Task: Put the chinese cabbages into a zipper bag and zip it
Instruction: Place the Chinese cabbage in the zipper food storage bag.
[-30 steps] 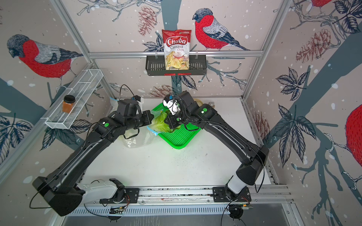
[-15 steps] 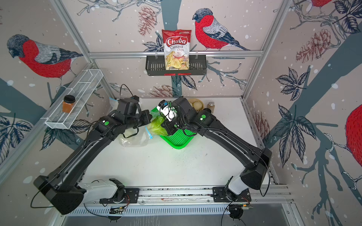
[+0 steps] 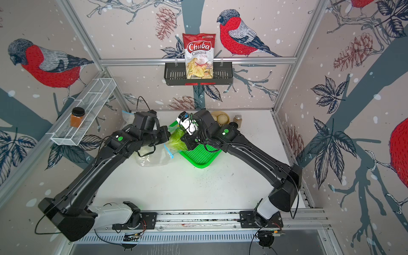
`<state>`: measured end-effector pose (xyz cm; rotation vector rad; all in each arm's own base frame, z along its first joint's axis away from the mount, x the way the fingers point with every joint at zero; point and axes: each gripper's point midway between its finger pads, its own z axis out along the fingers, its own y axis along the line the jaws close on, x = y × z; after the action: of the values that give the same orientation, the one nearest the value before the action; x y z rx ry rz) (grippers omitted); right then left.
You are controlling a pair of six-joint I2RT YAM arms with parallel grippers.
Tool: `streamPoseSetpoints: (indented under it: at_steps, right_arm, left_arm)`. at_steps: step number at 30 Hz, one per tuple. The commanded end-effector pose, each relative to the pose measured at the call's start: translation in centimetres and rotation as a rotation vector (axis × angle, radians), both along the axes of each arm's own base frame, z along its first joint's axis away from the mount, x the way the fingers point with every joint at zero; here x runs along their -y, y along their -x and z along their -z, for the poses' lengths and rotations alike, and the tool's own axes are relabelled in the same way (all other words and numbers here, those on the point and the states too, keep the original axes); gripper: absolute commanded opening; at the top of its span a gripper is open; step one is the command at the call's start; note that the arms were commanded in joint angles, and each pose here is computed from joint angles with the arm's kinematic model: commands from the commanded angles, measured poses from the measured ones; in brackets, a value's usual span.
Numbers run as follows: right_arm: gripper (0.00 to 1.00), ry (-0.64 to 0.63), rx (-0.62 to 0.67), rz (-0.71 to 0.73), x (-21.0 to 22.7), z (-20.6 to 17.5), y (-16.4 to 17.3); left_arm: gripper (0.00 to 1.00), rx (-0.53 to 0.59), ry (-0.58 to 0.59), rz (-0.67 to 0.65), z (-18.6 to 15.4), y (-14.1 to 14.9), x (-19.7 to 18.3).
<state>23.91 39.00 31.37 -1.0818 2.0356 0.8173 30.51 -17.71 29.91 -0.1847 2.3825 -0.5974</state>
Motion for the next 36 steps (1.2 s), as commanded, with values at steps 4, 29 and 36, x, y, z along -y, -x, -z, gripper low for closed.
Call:
streamPoseSetpoints:
  at_steps: [4,29,36]
  right_arm:
    - [0.07,0.020,0.103,-0.107,-0.3,0.2,1.5]
    - [0.45,-0.097,0.097,-0.165,-2.2,0.2,1.2]
    - [0.62,-0.275,0.083,-0.132,0.6,-6.2,1.1]
  left_arm:
    - [0.00,0.057,0.110,-0.023,-1.9,-0.5,0.7]
    - [0.00,0.067,0.217,0.028,-3.1,-0.5,1.9]
    - [0.00,0.083,0.222,0.041,-3.1,-0.2,1.1]
